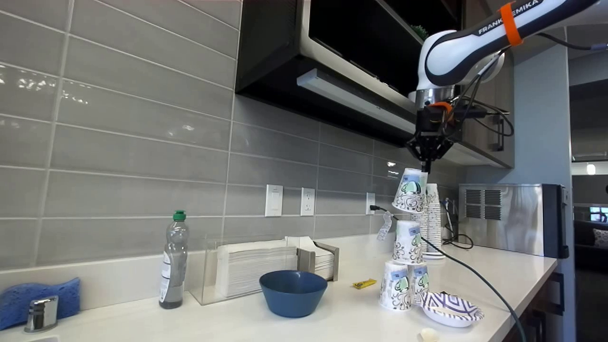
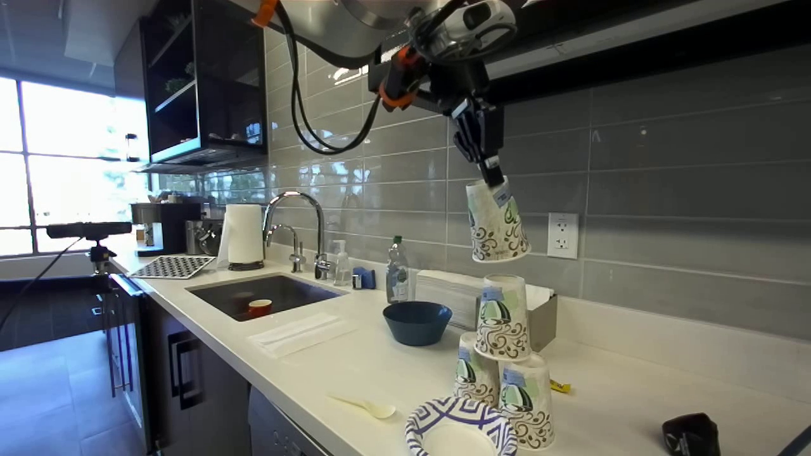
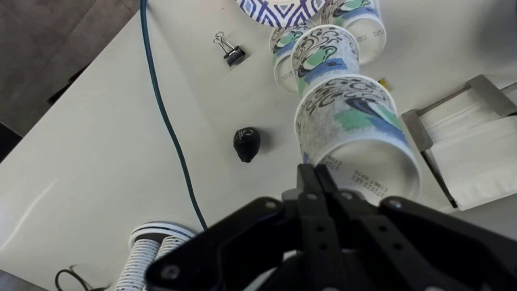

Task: Pick up the second paper cup from the left and put it on the two cups to the right, pick up the paper cup furthest to the left and put it on the paper cup above two paper cups

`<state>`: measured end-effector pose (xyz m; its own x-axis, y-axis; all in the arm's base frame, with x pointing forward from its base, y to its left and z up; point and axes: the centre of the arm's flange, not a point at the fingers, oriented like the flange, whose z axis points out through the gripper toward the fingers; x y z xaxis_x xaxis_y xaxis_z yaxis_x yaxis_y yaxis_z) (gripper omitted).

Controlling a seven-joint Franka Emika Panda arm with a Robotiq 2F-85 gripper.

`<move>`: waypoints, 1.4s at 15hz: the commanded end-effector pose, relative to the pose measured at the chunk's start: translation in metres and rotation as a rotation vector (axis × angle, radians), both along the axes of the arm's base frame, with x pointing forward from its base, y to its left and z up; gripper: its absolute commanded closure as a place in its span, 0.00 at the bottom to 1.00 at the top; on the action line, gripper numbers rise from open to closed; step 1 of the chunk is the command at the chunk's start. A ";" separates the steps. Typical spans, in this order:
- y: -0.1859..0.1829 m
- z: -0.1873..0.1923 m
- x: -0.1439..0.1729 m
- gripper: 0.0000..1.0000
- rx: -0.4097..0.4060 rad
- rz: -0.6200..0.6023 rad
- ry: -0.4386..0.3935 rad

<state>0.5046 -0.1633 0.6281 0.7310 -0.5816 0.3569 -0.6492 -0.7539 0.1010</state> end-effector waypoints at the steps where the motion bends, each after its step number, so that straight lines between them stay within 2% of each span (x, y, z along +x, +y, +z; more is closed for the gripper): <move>1: -0.014 0.003 0.016 1.00 0.029 -0.019 0.037; 8: -0.022 -0.005 0.024 1.00 0.074 -0.036 0.088; 21: -0.032 -0.019 0.040 1.00 0.090 -0.041 0.093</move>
<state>0.5344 -0.1884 0.6042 0.7296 -0.6403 0.2402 -0.6760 -0.7284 0.1117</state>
